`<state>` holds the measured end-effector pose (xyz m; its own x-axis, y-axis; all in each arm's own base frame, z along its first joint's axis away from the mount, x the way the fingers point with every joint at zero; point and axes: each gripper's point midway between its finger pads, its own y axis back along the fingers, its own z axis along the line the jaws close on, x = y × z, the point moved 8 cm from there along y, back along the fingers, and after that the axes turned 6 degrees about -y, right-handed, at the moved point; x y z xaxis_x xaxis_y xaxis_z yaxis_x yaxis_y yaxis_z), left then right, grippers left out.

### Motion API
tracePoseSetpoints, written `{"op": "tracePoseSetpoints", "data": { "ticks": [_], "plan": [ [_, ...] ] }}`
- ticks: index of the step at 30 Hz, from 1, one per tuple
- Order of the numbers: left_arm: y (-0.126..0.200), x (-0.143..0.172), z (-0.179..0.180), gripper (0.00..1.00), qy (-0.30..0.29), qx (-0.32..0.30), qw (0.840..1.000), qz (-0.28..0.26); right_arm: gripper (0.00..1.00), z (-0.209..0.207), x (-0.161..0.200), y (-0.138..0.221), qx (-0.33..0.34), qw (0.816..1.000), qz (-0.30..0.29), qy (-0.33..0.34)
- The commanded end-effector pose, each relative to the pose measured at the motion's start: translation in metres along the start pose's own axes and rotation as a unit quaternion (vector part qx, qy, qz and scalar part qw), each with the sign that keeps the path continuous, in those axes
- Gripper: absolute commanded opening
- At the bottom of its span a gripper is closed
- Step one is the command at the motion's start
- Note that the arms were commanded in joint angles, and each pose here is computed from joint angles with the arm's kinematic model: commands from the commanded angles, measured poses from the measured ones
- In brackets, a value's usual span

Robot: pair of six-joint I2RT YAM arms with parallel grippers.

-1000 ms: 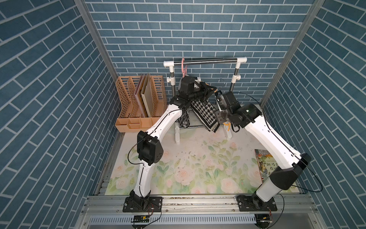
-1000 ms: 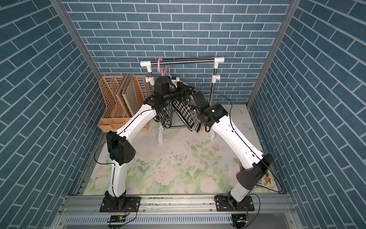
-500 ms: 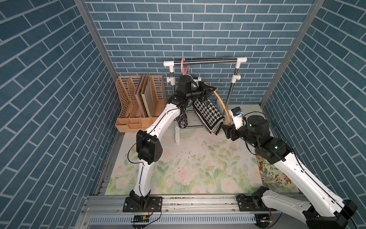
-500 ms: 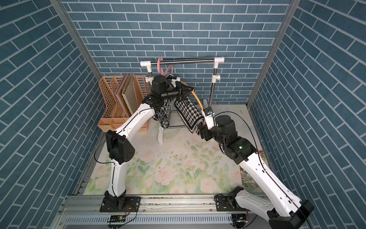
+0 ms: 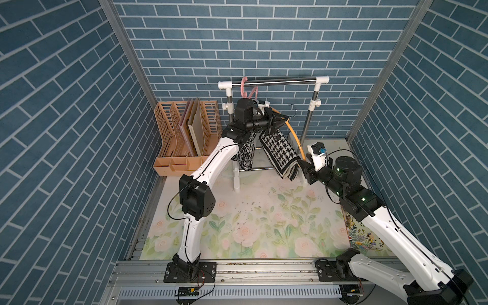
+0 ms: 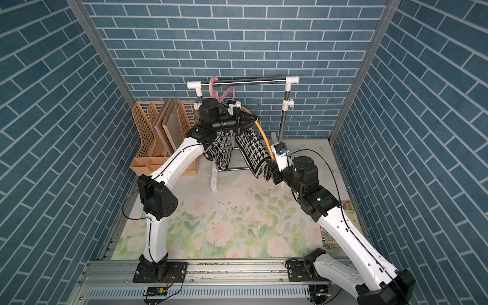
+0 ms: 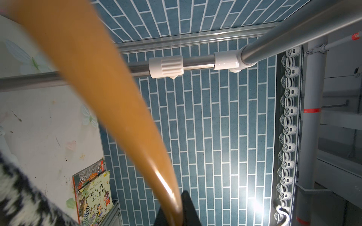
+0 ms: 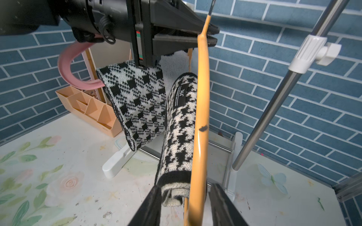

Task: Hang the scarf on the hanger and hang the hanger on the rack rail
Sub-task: Place the hanger at the clothesline.

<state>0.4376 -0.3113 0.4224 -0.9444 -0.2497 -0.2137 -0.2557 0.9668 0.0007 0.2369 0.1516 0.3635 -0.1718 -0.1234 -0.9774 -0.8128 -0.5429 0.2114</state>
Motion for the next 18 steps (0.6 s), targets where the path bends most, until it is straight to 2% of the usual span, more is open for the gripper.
{"op": "tracePoseSetpoints", "data": {
  "ticks": [1,5,18],
  "plan": [
    [0.014,0.007,-0.04,0.0,-0.045,0.044,0.998,0.005,0.42,0.001,-0.005,-0.005,-0.016,1.0,-0.022,-0.002],
    [0.014,0.007,-0.04,0.0,-0.044,0.046,0.998,0.007,0.31,0.005,-0.006,-0.011,-0.04,0.999,-0.02,-0.007],
    [0.013,0.006,-0.04,0.0,-0.042,0.048,0.998,0.007,0.0,0.003,-0.009,-0.019,-0.029,0.999,-0.017,-0.01]
  ]
}}
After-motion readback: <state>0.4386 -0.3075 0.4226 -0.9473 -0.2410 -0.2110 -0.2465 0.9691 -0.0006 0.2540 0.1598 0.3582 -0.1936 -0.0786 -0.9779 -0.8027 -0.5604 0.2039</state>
